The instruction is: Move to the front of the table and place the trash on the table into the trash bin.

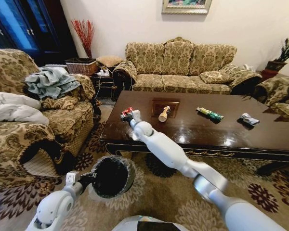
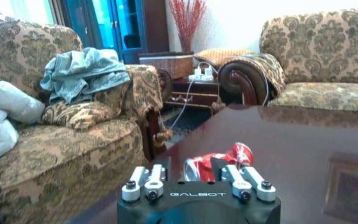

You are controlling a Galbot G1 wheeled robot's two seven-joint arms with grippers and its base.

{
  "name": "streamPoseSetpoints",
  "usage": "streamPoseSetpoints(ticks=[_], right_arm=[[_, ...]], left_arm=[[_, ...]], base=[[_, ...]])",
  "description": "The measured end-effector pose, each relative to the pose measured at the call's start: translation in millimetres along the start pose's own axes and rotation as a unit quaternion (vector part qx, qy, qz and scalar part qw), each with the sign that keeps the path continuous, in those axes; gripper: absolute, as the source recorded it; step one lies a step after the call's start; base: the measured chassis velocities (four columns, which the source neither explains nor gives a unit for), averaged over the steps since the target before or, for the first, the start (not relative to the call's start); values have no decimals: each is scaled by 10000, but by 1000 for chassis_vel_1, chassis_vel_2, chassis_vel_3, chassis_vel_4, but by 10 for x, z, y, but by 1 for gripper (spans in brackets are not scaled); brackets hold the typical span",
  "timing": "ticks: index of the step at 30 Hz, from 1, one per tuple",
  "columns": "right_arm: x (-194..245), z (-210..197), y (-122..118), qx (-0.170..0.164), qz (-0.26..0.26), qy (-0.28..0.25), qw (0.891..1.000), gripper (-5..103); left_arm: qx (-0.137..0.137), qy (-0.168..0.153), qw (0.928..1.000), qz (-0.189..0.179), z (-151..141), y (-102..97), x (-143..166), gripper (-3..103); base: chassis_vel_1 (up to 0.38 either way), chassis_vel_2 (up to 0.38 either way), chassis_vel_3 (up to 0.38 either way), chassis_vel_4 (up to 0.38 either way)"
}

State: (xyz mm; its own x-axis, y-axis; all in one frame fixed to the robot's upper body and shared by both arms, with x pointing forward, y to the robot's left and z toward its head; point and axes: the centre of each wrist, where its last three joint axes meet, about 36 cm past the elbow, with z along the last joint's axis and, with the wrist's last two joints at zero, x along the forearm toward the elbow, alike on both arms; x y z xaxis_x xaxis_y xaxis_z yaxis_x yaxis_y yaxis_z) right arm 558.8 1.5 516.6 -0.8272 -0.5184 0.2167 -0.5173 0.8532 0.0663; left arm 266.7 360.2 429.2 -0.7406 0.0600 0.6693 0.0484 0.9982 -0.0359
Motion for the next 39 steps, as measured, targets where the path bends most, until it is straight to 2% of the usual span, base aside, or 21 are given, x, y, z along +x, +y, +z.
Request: streamPoseSetpoints(ticks=[1,2,3,4,6,8,11,12,14,16,20,24,25,27,31,33,34,35,37,39], right_arm=[[67,40,-29,22,8,32,10000,48],[160,114,-97,69,44,71,9999,48],[272,199,-204,158,111,103,9998,60],[272,199,-204,158,111,103,9998,60],[451,279,-387,280,155,95,9994,70],[511,301,-445,303,149,92,9994,70],[759,368,-662,286,160,97,9994,86],[759,368,-662,286,160,97,9994,86],[856,400,-801,250,197,117,9994,96],[918,424,-949,219,275,136,9993,100],[980,427,-1108,176,332,128,9992,100],[1031,419,-1337,-9,456,53,9989,100],[1031,419,-1337,-9,456,53,9989,100],[1053,429,-1420,-122,523,2,9986,100],[1082,427,-1485,-179,547,-52,9983,100],[1100,405,-1530,-210,568,-113,9981,100],[1117,359,-1578,-244,598,-201,9977,100],[1117,359,-1578,-244,598,-201,9977,100],[1145,277,-1612,-244,608,-362,9972,100],[1194,174,-1633,-105,530,-577,9969,100]], left_arm=[[41,22,10000,-54,30,68,-2,0],[89,44,9999,-131,72,175,16,0],[112,56,9997,-195,131,299,84,0],[112,56,9997,-195,131,299,84,0],[85,60,9998,-179,231,481,240,0],[86,42,9997,-204,258,531,293,0],[138,-181,9988,-440,238,669,510,0],[138,-181,9988,-440,238,669,510,0],[121,-416,9967,-680,141,742,636,0],[221,-590,9946,-830,14,822,760,0],[274,-745,9937,-797,-162,893,951,0],[16,-1142,9891,-926,-545,1002,1285,0],[16,-1142,9891,-926,-545,1002,1285,0],[-181,-1416,9844,-1026,-752,1014,1468,0],[-334,-1591,9813,-1028,-913,1003,1640,0],[-463,-1691,9794,-998,-1023,989,1762,0],[-615,-1812,9772,-923,-1134,990,1888,0],[-615,-1812,9772,-923,-1134,990,1888,0],[-810,-1949,9738,-848,-1294,1006,2034,0],[-1085,-2050,9693,-817,-1492,1019,2154,0]], base=[[0,0,0,0],[0,0,0,0],[0,0,0,0],[0,0,0,0],[0,0,0,0],[0,0,0,0],[0,0,0,0],[0,0,0,0],[0,0,0,0],[0,0,0,0],[0,0,0,0],[0,0,0,0],[0,0,0,0],[0,0,0,0],[0,0,0,0],[0,0,0,0],[0,0,0,0],[0,0,0,0],[0,0,0,0],[0,0,0,0]])
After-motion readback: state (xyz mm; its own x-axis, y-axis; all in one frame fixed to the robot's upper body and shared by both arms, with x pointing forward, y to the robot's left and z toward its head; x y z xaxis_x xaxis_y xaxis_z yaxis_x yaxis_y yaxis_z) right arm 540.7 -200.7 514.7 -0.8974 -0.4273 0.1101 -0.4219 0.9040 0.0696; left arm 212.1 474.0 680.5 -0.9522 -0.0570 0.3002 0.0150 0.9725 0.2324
